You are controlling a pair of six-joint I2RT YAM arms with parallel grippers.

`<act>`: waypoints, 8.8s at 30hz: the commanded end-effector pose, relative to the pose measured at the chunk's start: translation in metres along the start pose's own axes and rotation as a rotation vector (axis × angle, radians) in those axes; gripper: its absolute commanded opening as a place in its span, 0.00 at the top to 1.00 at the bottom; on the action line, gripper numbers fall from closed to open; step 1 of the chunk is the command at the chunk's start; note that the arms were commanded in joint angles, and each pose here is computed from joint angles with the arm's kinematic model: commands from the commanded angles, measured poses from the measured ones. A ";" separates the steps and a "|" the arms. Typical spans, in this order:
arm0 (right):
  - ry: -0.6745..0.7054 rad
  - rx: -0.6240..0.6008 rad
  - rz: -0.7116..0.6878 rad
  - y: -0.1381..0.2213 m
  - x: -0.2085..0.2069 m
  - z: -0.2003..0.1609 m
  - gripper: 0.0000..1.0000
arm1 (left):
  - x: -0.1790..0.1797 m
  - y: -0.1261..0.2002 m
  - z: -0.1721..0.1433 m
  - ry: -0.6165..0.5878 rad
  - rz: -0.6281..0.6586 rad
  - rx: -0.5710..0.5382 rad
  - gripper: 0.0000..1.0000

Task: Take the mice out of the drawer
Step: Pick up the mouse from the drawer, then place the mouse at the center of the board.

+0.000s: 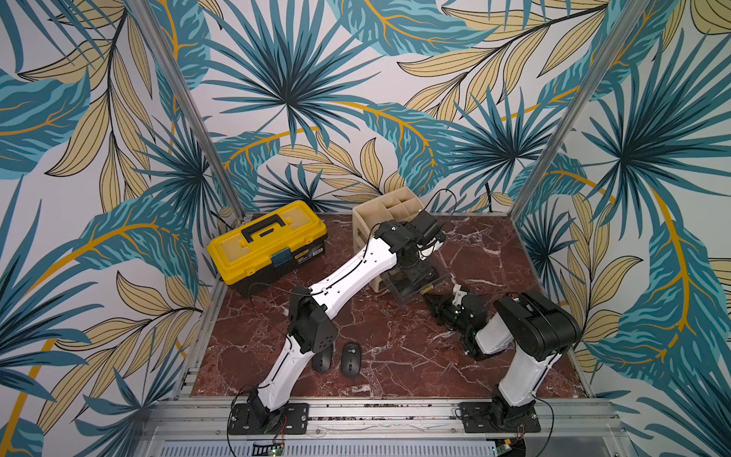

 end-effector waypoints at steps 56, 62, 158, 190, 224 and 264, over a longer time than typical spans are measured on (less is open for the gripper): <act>0.044 0.041 0.186 0.007 0.043 -0.002 1.00 | -0.015 -0.086 -0.035 0.036 -0.070 0.219 0.30; 0.070 0.052 0.224 0.008 0.054 -0.003 1.00 | -0.014 -0.089 -0.037 0.039 -0.060 0.214 0.32; 0.852 0.441 -0.275 0.149 0.174 -0.048 0.34 | -0.051 0.066 -0.141 0.819 0.036 -0.084 0.35; 0.945 0.465 -0.227 0.193 0.192 -0.063 0.07 | -0.118 -0.048 -0.241 1.039 0.100 0.166 0.37; 0.922 0.465 -0.252 0.187 0.187 -0.060 0.07 | -0.102 -0.039 -0.273 0.989 0.302 0.220 0.24; 0.604 0.043 -0.238 0.125 0.167 -0.021 0.35 | -0.024 0.079 -0.082 0.468 -0.110 -0.241 0.20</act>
Point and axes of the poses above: each gripper's point midway between its finger pads, its own y axis back along the fingers, its own x axis along the line the jaws close on, z = x × y, the point moved 9 cm from there along y, back along the fingers, and after that the axes turned 1 degree about -y, right-handed, at the moved point
